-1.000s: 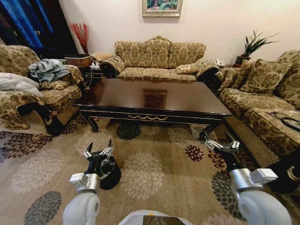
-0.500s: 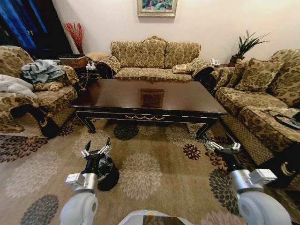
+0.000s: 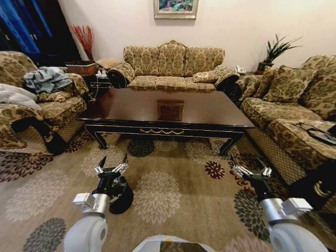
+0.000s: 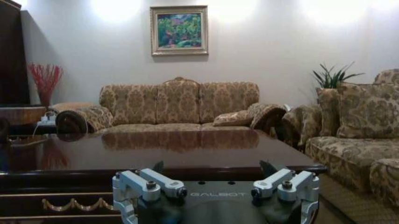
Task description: Move to the front of the table and place the trash on the table into the trash bin.
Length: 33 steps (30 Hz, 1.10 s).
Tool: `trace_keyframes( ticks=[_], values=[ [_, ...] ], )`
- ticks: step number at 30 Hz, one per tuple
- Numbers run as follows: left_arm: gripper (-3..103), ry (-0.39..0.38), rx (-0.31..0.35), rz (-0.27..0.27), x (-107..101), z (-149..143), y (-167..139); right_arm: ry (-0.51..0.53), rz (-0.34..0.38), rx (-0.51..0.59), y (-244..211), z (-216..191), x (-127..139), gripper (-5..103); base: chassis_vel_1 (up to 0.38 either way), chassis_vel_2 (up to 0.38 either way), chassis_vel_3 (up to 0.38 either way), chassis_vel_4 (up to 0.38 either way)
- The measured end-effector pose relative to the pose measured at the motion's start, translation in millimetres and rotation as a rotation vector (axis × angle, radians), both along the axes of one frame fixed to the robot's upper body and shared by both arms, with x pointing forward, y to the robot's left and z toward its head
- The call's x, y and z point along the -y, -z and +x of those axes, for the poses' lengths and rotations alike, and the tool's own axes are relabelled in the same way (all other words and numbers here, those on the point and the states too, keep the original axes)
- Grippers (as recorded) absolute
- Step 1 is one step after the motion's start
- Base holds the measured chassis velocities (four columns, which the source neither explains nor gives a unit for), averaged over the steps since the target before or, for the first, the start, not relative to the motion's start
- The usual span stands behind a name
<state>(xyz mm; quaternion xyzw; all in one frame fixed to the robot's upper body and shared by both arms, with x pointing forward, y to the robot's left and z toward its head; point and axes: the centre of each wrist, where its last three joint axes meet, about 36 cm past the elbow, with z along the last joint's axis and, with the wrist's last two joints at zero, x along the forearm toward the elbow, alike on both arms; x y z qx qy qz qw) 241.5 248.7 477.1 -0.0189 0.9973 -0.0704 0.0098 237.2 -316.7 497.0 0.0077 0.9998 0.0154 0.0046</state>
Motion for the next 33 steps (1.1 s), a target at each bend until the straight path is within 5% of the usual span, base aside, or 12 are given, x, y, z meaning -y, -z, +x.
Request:
trace_keyframes(
  ticks=[15, 33],
  values=[
    [100, 0.024, 0.000, -0.019, 8, 4, 1, -0.007, 0.018, 0.094, -1, 0, 2, 100, 0.000, 0.000, 0.000, 0.000],
    [100, 0.046, -0.009, -0.013, 16, 4, 7, 0.022, -0.019, 0.051, 7, 0, 2, 100, 0.027, -0.038, -0.042, 0.034]
  ],
)
